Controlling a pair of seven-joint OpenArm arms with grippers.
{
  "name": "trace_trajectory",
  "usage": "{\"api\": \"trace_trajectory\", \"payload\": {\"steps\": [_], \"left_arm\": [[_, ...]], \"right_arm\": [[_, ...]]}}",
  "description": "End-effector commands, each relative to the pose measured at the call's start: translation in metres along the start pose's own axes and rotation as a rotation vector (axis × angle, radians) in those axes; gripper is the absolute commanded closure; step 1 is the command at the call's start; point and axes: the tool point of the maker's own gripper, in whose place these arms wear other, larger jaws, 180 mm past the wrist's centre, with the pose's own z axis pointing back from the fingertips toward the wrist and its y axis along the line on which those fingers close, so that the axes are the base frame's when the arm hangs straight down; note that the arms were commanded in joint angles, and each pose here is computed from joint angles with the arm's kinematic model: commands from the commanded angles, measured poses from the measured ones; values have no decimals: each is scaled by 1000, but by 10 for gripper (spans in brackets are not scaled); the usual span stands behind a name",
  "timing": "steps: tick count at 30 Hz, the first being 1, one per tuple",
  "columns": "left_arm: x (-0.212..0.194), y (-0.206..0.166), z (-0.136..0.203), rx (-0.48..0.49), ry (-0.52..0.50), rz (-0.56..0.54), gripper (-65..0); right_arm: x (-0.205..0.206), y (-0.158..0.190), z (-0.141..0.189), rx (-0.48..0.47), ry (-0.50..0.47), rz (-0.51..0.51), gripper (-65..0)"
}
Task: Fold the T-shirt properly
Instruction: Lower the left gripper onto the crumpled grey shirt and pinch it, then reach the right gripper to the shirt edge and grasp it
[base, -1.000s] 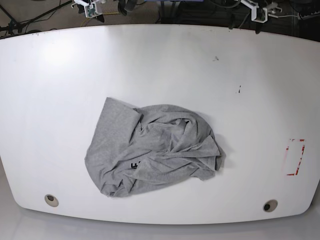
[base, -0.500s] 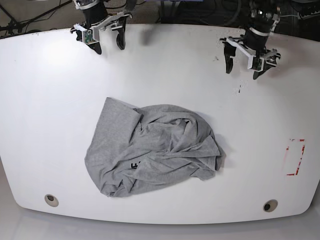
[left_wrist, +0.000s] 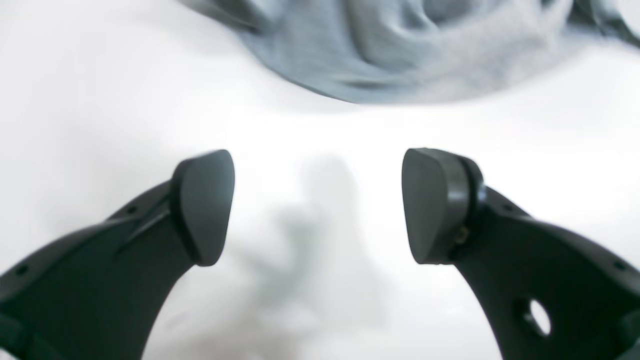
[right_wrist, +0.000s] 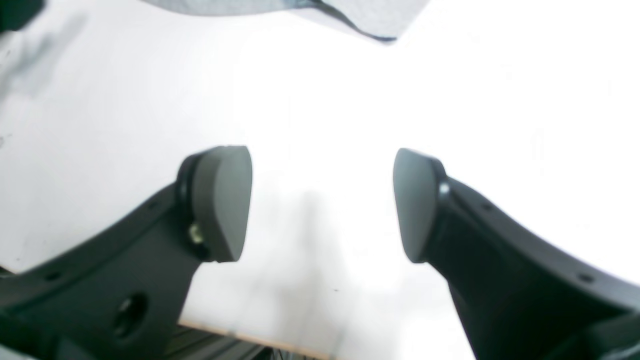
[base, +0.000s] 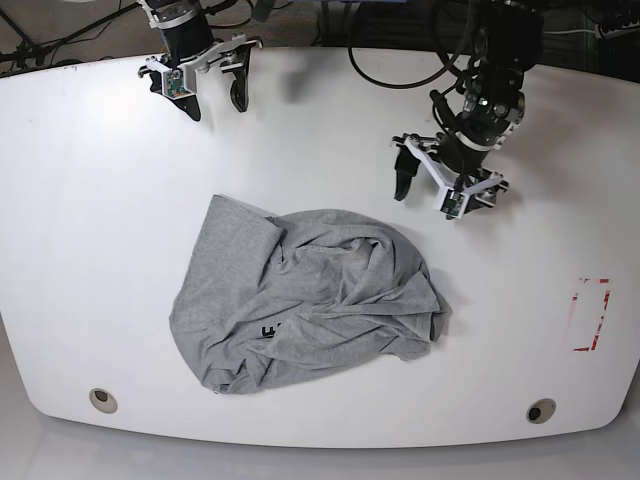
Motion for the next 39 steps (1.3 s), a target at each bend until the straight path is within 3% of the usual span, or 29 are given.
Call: {"api": "trace_trajectory", "payload": {"steps": [1,22,25,29,30,39], "left_arm": [[7,-5,-8,-17,-24,-1,-486],[-3,-52,-89,-91,79,177,-476],[-3,-52,-90,-90,80,177,-347],[-3,-53,-89,-91,81,177,-40],[-4,-52,-88,-90,85,176,0],[7,-24,-49,-44,8,97,0]], "right_arm": [[10,1,2,6,-38,2,-419],[16,0,-2,5,-57,6,-420],[16,-1,-2,5,-57,11,-419],[24,-15,-5,-30,-77,22,-417],[25,-19,-7,-40,-72,27,-417],[53,-47,-46,-93,2,68,-423]]}}
